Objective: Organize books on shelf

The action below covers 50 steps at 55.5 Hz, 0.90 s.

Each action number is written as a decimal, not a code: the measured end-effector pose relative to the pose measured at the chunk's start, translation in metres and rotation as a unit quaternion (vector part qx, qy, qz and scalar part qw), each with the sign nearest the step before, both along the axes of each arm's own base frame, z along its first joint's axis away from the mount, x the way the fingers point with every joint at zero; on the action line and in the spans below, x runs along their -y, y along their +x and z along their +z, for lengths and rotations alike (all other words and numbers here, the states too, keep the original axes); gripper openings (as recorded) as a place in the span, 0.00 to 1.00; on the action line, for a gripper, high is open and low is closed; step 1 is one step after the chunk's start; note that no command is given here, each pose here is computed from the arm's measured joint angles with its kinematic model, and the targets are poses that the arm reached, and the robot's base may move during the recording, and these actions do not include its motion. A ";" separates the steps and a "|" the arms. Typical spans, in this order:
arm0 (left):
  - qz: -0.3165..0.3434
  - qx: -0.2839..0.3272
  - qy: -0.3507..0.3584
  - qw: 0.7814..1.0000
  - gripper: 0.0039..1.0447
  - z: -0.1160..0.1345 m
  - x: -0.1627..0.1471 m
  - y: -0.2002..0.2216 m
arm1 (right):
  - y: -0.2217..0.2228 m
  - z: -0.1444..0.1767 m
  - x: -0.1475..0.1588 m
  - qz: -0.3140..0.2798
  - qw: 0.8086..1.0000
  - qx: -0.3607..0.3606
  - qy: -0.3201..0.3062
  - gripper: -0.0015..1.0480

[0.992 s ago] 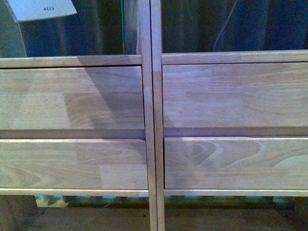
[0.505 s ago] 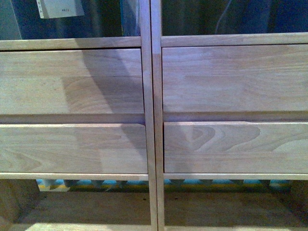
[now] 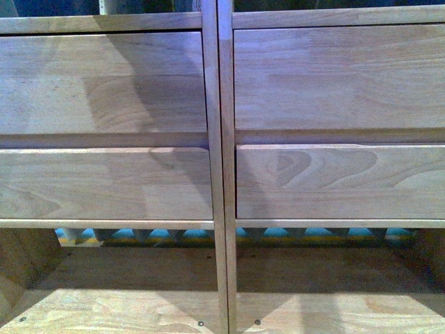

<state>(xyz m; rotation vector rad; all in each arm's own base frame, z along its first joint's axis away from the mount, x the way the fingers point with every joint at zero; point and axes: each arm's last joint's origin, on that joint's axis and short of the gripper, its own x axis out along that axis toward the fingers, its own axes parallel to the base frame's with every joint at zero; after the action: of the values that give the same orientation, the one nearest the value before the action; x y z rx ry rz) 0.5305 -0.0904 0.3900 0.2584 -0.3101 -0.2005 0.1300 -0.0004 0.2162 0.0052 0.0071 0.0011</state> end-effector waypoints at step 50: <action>-0.014 -0.028 0.014 0.999 0.95 -0.014 0.029 -0.062 | -0.021 -0.041 0.000 -0.001 1.000 0.001 0.000 0.03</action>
<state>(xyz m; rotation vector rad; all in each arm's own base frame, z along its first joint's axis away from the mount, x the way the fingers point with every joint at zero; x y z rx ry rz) 0.4683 -0.1191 0.3761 0.2760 -0.2550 -0.2403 0.1094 -0.0003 0.1749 0.0048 0.0044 0.0000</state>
